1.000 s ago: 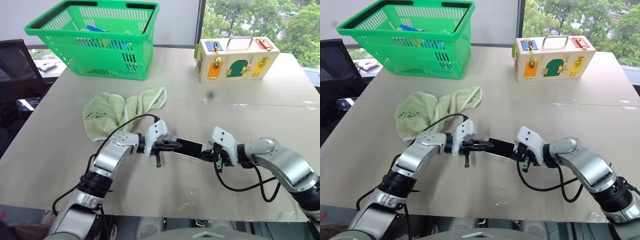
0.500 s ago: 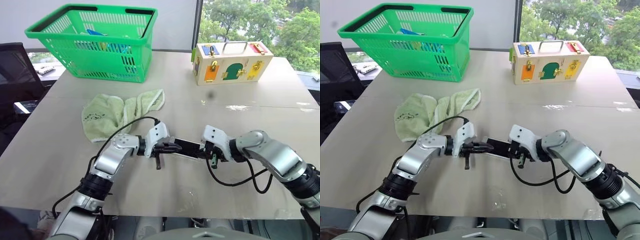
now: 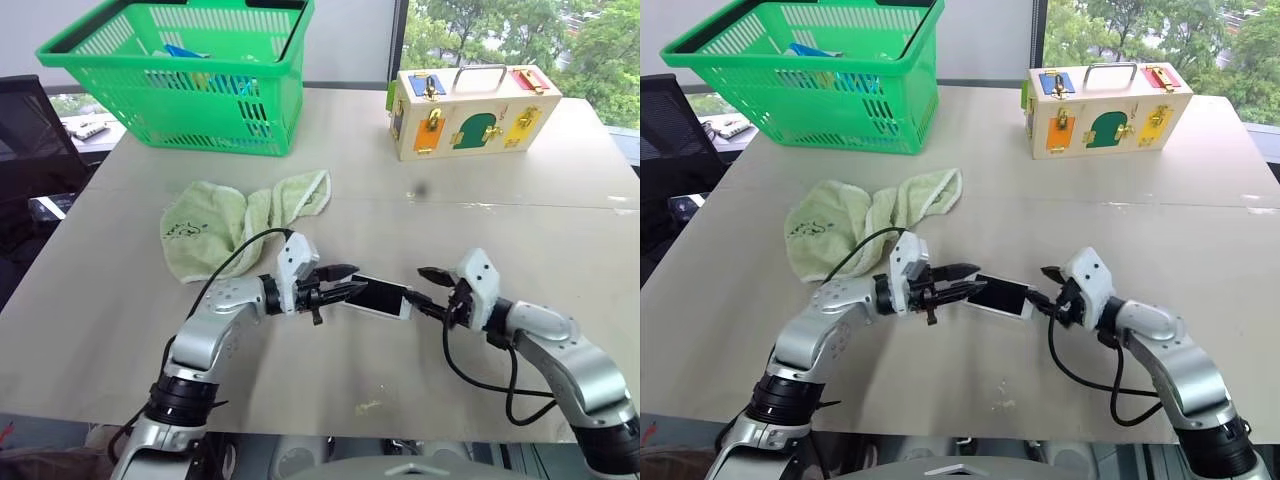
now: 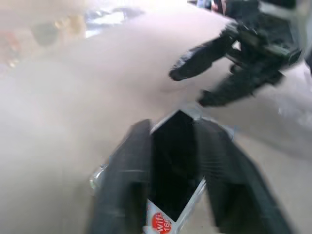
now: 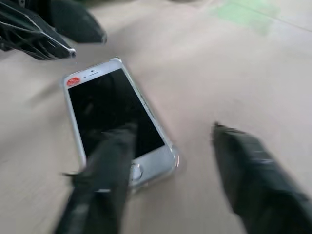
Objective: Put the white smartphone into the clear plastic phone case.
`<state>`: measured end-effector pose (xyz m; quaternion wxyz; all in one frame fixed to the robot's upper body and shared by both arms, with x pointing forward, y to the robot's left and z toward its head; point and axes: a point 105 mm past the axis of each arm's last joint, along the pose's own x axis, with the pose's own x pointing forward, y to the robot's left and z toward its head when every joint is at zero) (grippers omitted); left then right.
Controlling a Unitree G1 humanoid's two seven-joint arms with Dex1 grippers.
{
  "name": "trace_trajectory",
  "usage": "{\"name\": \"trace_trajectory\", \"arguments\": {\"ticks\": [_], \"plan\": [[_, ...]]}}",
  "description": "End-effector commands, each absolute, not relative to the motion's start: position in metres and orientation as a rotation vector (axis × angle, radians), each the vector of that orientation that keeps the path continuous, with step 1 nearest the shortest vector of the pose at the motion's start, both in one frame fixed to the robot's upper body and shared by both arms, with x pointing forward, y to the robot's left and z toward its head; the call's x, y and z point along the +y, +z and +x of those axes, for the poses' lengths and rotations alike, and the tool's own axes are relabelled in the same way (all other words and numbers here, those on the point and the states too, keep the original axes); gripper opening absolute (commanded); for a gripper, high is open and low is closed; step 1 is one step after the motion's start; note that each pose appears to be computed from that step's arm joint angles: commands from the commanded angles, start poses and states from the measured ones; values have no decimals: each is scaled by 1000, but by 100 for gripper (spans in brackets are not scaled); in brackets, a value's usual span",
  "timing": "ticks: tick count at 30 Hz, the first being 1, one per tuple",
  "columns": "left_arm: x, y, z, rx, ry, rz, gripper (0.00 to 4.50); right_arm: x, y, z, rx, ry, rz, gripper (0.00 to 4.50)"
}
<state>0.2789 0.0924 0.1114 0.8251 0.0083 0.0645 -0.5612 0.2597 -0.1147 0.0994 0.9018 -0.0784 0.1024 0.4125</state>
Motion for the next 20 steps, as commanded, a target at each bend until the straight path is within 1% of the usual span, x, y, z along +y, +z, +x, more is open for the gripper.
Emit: {"name": "trace_trajectory", "arguments": {"ticks": [1, 2, 3, 6, 10, 13, 17, 20], "plan": [[111, 128, 272, 92, -1156, -10, 337, -130, 121, 242, 130, 827, -193, 446], [116, 129, 270, 96, -1147, -13, 381, -135, 121, 236, 133, 820, -196, 450], [121, 128, 268, 102, -1139, -17, 447, -139, 122, 232, 135, 812, -198, 450], [138, 127, 261, 124, -1103, -18, 447, -155, 124, 221, 138, 754, -201, 450], [167, 120, 258, 171, -984, 14, 447, -180, 123, 204, 175, 673, -201, 450], [183, 119, 256, 186, -918, 4, 447, -194, 122, 195, 197, 623, -218, 450], [188, 115, 247, 202, -908, 0, 447, -198, 120, 192, 205, 591, -222, 450], [186, 107, 238, 224, -922, -2, 447, -206, 118, 195, 195, 538, -225, 450]]}}
